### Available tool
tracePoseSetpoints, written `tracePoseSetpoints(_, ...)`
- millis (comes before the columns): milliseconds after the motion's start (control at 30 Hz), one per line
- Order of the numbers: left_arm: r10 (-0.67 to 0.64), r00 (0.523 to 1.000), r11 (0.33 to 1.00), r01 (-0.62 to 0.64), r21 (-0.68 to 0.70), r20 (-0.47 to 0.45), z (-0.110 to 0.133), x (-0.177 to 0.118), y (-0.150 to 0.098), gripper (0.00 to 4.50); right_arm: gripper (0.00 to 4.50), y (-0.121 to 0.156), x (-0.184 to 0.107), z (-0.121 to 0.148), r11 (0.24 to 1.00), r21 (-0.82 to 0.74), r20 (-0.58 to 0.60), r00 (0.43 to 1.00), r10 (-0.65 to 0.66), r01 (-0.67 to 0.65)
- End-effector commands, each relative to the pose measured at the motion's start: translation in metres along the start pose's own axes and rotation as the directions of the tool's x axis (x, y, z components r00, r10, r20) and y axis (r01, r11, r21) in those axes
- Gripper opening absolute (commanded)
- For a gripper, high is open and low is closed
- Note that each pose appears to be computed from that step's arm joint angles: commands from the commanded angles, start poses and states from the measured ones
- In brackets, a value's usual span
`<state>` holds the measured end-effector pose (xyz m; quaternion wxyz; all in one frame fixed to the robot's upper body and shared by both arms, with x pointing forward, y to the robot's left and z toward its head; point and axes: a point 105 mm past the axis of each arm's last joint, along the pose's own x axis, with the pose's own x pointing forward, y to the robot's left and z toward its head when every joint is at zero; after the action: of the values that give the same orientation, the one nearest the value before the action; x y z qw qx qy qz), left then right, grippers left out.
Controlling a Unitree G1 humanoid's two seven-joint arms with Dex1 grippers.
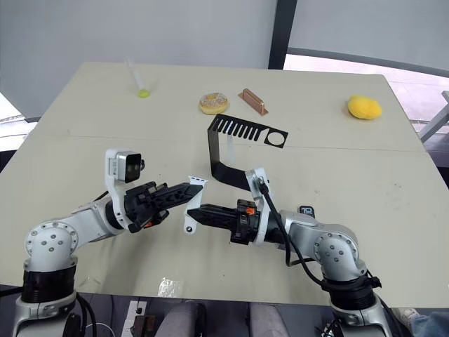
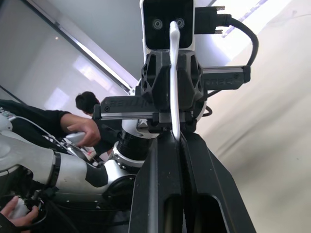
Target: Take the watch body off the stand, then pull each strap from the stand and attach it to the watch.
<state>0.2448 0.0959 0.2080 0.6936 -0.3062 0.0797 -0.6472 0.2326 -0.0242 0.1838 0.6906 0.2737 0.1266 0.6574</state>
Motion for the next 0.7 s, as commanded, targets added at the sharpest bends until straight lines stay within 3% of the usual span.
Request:
tracePoseSetpoints(33, -0.031, 0.999, 0.999, 0.03, 0.046, 0.027, 0.007, 0.001, -0.01, 0.01, 0.29, 0.011, -0.005, 0.006, 1.0, -0.015, -0.012, 1.0, 0.019, -0.019)
tracePoseSetpoints(133, -0.025, 0.999, 0.995, 0.022, 0.102, 0.029, 0.009, 0.002, -0.012, 0.0, 1.2, 0.012, -0.014, 0.011, 0.996, -0.082, -0.003, 1.0, -0.025, 0.025)
tracePoseSetpoints(233, 0.034, 0.999, 0.975, -0.037, 0.221, 0.018, 0.011, -0.002, -0.009, 0.0, 2.77, 0.009, -0.037, 0.011, 0.977, -0.168, -0.026, 0.99, -0.138, 0.132)
tracePoseSetpoints(333, 0.157, 0.987, 0.915, -0.134, 0.38, -0.03, 0.008, -0.019, -0.002, 0.0, 4.19, -0.003, -0.077, 0.015, 0.864, -0.362, 0.015, 0.929, -0.37, 0.35)
tracePoseSetpoints(367, 0.176, 0.983, 0.901, -0.142, 0.409, -0.046, 0.006, -0.024, -0.001, 0.0, 4.48, -0.006, -0.086, 0.018, 0.822, -0.407, 0.048, 0.908, -0.417, 0.399)
tracePoseSetpoints(467, 0.298, 0.954, 0.815, -0.272, 0.512, 0.032, 0.011, -0.049, 0.008, 0.0, 4.48, -0.002, -0.12, 0.026, 0.638, -0.583, 0.203, 0.851, -0.485, 0.503)
tracePoseSetpoints(567, 0.415, 0.9, 0.691, -0.405, 0.598, 0.13, 0.017, -0.076, 0.017, 0.0, 4.48, -0.006, -0.169, 0.022, 0.421, -0.617, 0.317, 0.7, -0.64, 0.665)
tracePoseSetpoints(633, 0.528, 0.828, 0.583, -0.516, 0.628, 0.191, 0.019, -0.109, 0.024, 0.0, 4.48, 0.001, -0.208, 0.007, 0.275, -0.651, 0.337, 0.594, -0.731, 0.708)
tracePoseSetpoints(700, 0.589, 0.778, 0.509, -0.568, 0.646, 0.22, 0.018, -0.131, 0.027, 0.0, 4.48, 0.008, -0.234, -0.005, 0.184, -0.654, 0.358, 0.514, -0.779, 0.734)
